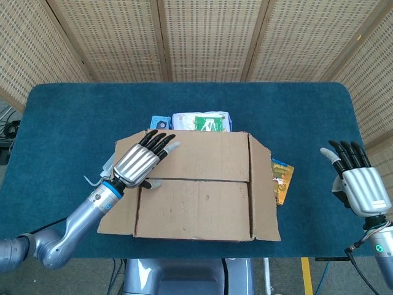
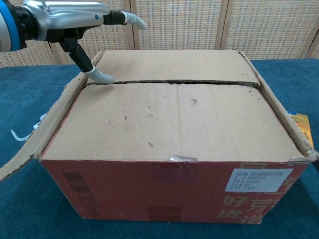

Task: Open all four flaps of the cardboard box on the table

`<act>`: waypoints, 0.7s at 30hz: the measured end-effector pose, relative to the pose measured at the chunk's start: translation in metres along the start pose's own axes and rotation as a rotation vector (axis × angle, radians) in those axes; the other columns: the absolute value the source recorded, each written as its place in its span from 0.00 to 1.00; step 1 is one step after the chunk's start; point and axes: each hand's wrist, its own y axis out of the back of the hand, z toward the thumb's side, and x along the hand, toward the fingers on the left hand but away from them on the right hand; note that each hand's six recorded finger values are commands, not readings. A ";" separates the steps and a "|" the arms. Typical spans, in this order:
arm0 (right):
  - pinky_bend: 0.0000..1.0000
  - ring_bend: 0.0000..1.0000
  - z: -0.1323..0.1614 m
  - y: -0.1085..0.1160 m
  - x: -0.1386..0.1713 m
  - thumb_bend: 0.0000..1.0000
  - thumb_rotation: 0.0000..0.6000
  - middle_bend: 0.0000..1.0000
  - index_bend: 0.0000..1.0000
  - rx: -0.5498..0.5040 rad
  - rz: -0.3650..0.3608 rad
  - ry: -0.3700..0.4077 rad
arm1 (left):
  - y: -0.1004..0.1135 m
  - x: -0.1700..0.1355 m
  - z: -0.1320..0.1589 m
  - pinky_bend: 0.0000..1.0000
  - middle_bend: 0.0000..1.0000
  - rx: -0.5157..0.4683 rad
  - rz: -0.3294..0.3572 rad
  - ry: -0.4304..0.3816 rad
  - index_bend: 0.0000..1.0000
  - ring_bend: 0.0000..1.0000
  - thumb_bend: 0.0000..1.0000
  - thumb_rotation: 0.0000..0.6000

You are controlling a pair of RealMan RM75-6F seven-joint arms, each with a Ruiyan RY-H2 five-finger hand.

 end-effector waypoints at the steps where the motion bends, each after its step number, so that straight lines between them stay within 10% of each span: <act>1: 0.00 0.00 -0.001 0.000 0.000 0.98 1.00 0.07 0.14 0.000 0.001 -0.002 | -0.002 0.002 0.001 0.00 0.00 -0.001 -0.001 0.004 0.00 0.00 0.16 0.86; 21: 0.00 0.00 -0.010 0.001 0.003 0.98 1.00 0.07 0.14 -0.001 -0.005 -0.027 | -0.016 0.021 0.001 0.00 0.00 0.037 0.003 0.038 0.00 0.00 0.17 0.86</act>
